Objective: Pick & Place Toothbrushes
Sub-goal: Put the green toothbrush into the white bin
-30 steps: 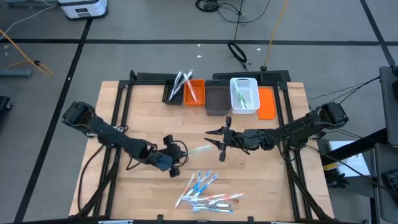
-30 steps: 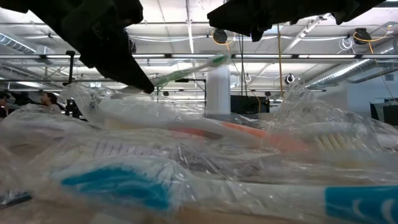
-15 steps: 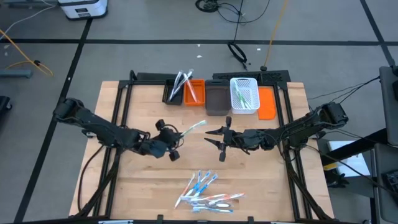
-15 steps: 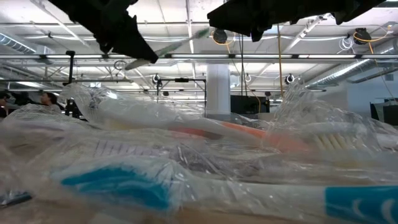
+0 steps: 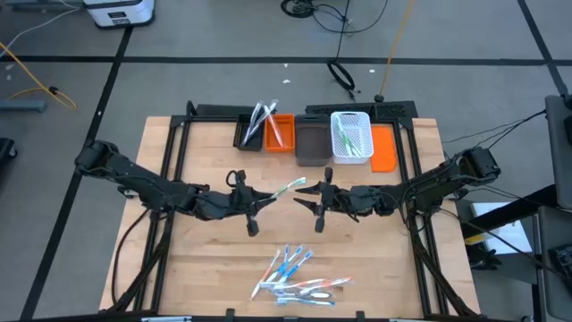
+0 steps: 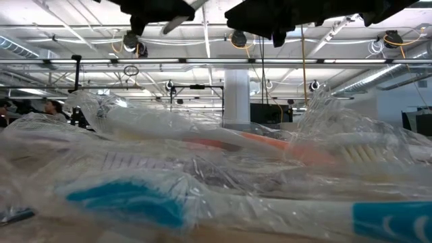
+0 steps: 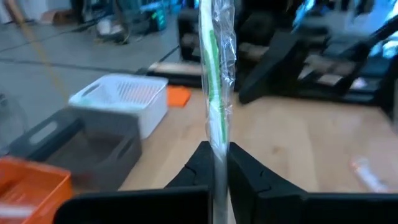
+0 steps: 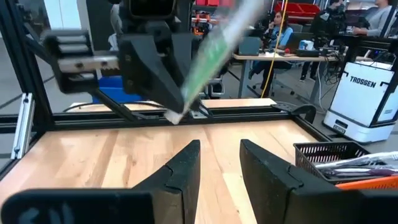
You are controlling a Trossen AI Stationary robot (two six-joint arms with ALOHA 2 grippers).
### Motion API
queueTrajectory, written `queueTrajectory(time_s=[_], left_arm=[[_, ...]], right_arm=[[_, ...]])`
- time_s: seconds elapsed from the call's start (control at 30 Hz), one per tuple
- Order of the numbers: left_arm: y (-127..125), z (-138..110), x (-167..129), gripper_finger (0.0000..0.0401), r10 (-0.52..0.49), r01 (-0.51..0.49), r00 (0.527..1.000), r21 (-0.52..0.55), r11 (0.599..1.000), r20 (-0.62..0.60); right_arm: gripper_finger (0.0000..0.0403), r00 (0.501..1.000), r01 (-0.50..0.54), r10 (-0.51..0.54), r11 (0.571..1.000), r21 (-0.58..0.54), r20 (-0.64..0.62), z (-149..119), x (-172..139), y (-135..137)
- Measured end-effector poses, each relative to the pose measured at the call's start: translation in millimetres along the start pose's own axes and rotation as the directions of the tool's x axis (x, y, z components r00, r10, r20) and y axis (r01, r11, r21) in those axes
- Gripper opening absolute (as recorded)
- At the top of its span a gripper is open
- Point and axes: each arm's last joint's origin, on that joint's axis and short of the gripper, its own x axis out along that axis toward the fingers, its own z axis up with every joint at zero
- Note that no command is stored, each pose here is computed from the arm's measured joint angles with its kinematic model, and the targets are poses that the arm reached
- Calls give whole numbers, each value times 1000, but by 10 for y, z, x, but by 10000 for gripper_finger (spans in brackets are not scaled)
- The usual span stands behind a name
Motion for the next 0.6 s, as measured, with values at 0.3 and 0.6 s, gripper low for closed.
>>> queueTrajectory(time_s=[0.3,0.6], left_arm=[[-80,-68,164,11,-57,56,997,10,998,44],[-54,-129,295,34,-79,80,996,-13,997,47]], right_arm=[[105,999,-11,10,1000,20,44,45,-1,3],[105,993,-105,104,994,22,63,63,-3,29]])
